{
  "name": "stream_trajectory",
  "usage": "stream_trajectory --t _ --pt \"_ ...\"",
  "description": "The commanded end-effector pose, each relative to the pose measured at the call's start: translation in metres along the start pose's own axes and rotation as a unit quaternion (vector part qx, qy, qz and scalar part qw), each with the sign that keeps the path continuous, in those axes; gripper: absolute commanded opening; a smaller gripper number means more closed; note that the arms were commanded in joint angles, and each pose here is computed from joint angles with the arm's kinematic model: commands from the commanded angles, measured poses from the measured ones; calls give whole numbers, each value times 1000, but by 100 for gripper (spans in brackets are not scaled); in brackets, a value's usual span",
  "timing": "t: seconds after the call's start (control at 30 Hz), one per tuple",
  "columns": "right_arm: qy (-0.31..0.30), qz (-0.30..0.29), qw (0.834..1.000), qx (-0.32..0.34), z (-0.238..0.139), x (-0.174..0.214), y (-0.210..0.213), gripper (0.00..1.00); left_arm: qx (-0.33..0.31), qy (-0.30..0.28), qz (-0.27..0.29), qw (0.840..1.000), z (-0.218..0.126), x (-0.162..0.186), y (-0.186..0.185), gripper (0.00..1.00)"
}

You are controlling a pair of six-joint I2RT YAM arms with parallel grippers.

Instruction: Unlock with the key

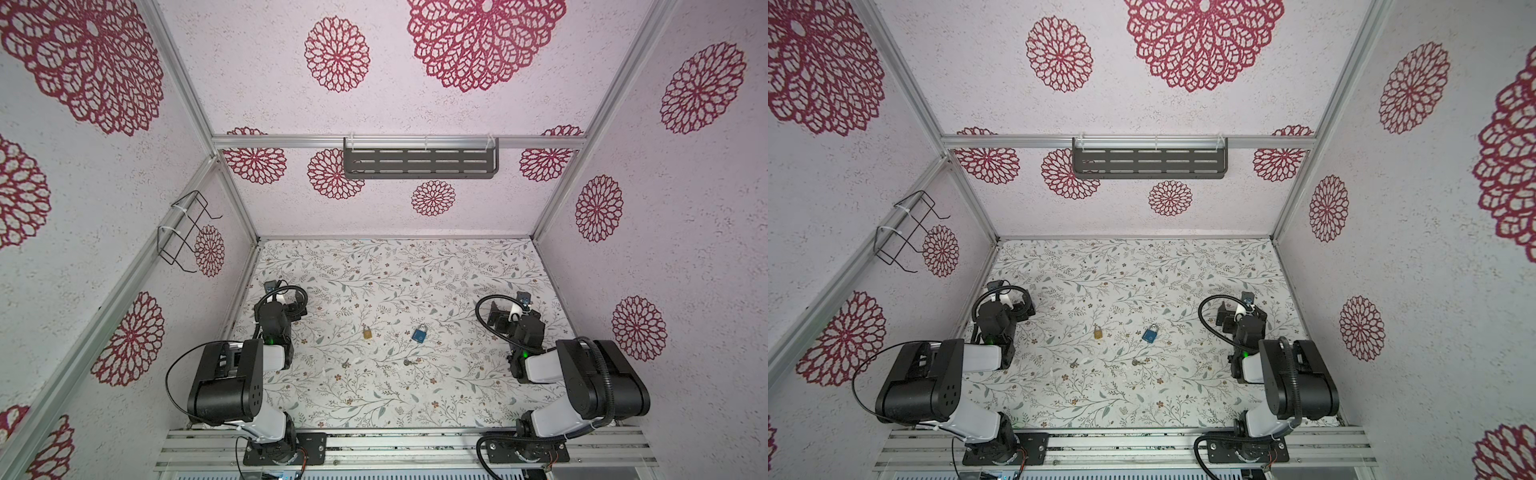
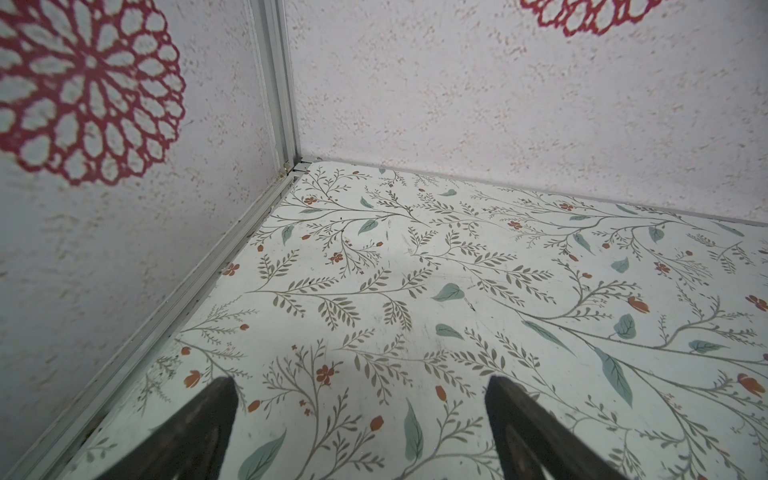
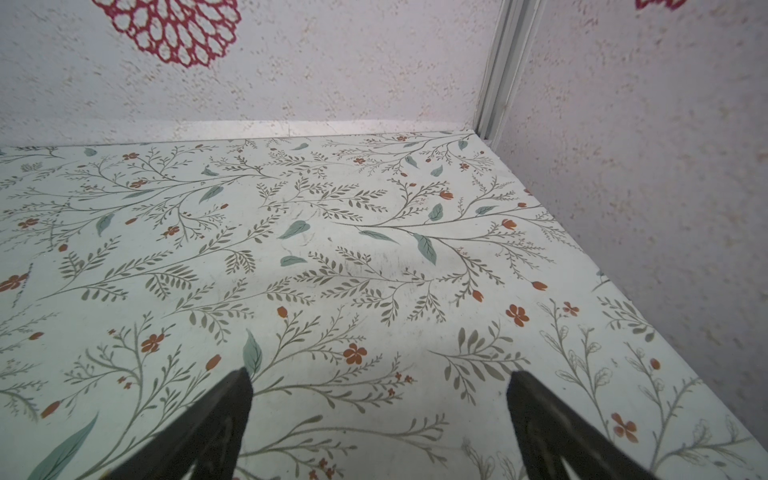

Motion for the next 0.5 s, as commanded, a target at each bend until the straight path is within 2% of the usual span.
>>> stream_trajectory --t 0.0,0.3,0.47 --pt "-32 2 999 5 0 -12 -1 99 -6 -17 1 1000 1 -9 1 97" --pt "-47 4 999 8 -7 -18 -2 99 -3 -35 -3 999 -12 -19 1 97" --pt "-35 10 999 10 -11 -29 -5 99 5 -41 -3 999 -23 -26 0 97"
Point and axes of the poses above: each gripper's point midway between its finger pads, its own z axis out along the fingers, its own y axis along the line the jaws close on, x = y × z, the point moved 10 cm from there along -z, back along the fingers, and after that the axes turned 6 degrees about -z, right-handed, at the moved point
